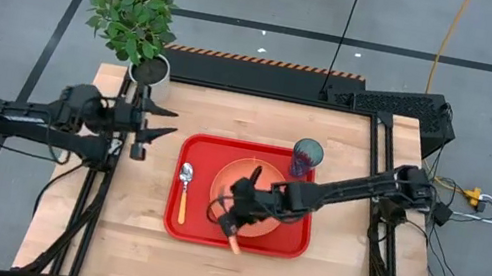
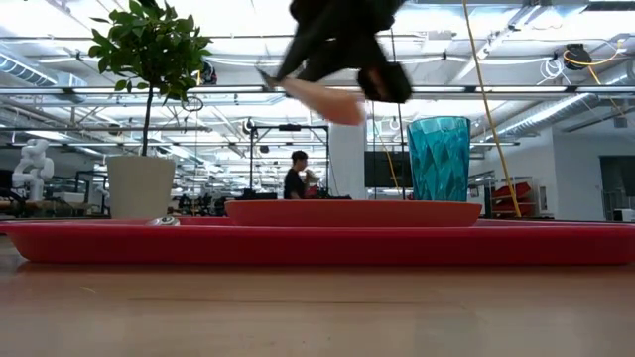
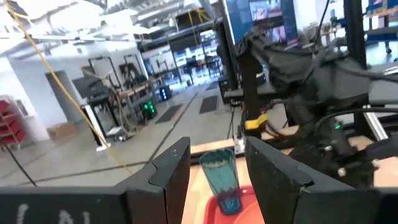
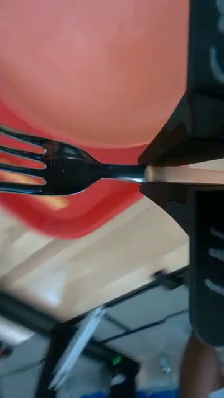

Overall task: Pick and place plate/cup/fork/spoon on tray
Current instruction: Put the orange fork on the red tray to the right of the yellow spoon

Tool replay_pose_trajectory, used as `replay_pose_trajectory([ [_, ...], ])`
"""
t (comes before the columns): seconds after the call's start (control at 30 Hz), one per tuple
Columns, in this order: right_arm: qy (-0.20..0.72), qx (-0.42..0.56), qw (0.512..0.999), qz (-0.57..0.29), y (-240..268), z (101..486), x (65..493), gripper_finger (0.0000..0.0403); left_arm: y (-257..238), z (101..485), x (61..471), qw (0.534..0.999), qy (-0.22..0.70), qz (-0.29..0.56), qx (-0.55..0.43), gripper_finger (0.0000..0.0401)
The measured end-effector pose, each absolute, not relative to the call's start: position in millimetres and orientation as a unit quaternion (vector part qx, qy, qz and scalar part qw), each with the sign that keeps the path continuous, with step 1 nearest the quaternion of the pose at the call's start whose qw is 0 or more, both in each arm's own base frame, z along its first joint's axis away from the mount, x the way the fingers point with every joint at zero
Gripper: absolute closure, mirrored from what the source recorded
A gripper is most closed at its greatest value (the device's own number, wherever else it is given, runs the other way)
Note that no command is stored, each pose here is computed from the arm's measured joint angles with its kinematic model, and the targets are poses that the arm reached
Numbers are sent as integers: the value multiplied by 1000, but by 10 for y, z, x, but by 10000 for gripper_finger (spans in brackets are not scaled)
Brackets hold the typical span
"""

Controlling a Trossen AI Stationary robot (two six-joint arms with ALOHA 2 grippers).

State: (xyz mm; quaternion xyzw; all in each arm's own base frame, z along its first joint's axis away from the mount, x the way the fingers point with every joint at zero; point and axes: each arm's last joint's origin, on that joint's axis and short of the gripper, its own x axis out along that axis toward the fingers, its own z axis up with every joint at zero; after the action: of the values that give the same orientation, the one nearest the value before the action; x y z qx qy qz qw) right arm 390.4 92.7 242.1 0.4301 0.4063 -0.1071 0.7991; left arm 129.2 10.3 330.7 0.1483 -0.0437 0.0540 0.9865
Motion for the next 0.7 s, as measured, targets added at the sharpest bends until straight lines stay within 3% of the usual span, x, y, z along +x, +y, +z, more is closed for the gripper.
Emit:
replay_pose_trajectory([
  [0.47, 272, 414, 865, -82, 681, 2565, 4164, 392, 101, 3362, 1246, 980, -69, 60, 174, 242],
  [0.7, 290, 385, 875, -38, 680, 2492, 4504, 392, 104, 3367, 1249, 979, -71, 65, 178, 242],
])
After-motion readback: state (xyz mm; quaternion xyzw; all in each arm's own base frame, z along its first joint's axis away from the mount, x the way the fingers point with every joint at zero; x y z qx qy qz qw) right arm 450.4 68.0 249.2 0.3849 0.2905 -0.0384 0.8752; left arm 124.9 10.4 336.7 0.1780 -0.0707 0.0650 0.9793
